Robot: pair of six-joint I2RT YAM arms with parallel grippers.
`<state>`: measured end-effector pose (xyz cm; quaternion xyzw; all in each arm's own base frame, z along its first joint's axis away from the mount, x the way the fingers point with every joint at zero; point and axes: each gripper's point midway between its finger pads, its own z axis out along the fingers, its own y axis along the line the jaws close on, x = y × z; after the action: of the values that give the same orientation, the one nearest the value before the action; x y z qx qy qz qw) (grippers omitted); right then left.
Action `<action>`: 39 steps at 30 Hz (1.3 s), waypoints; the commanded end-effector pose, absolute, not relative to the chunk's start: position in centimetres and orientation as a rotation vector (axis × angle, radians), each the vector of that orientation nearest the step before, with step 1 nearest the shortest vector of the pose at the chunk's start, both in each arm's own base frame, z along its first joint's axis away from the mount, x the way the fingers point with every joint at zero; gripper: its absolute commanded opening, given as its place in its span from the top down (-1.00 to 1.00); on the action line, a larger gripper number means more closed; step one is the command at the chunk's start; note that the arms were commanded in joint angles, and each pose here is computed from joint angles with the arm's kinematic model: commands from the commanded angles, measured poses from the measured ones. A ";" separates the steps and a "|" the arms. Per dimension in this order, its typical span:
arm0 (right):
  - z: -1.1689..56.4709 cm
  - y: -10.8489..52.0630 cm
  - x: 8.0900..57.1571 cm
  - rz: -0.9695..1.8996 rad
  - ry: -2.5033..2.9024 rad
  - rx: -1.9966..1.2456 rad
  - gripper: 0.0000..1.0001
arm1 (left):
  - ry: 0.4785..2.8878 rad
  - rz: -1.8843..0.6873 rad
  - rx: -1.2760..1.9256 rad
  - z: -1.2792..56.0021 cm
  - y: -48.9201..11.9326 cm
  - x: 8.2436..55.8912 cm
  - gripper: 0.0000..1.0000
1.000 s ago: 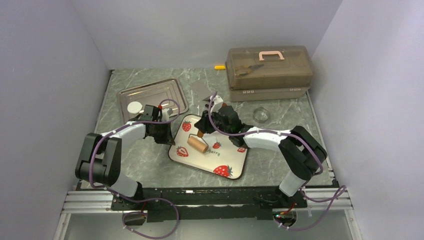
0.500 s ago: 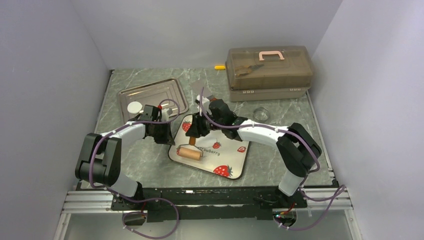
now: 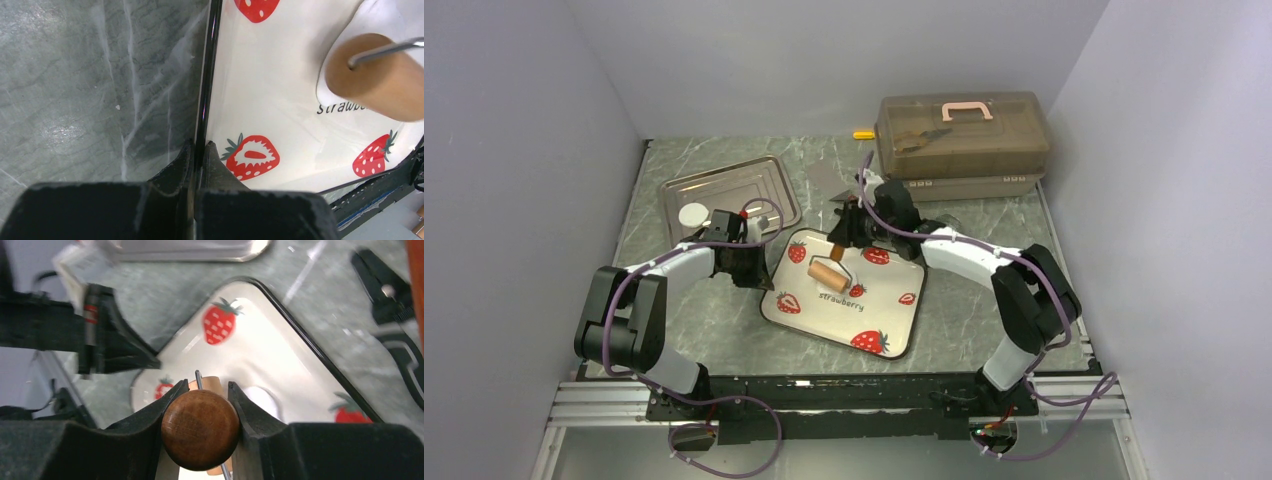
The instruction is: Roll out the dumpling wrappers from the dough
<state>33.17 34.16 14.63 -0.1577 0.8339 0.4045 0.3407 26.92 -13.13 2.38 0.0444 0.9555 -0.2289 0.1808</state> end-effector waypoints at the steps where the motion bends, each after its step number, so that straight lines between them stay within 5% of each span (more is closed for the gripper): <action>1: 16.8 32.4 35.3 0.931 1.975 -0.279 1.00 | 2.681 -0.594 0.093 2.3 -12.4 28.0 1.00; 8: 12.0 29.2 34.8 0.746 2.062 -0.205 1.00 | 2.687 -0.595 0.086 2.2 -12.3 27.9 1.00; 15: -1.0 25.8 27.2 0.502 2.449 -0.292 1.00 | 2.691 -0.593 0.087 2.1 -12.4 27.9 1.00; 21: -3.6 24.9 23.7 0.452 2.520 -0.322 1.00 | 2.690 -0.592 0.089 2.2 -12.3 27.9 1.00; 30: 3.9 32.0 23.6 0.716 2.327 -0.655 1.00 | 2.696 -0.596 0.086 2.1 -12.4 27.9 1.00; 39: 21.9 38.9 24.5 1.276 1.801 -0.849 1.00 | 2.687 -0.596 0.089 2.2 -12.4 27.9 1.00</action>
<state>23.87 37.72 12.58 -0.2716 0.7996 0.4200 0.3324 26.88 -13.13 2.23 0.0426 0.9556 -0.2315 0.1773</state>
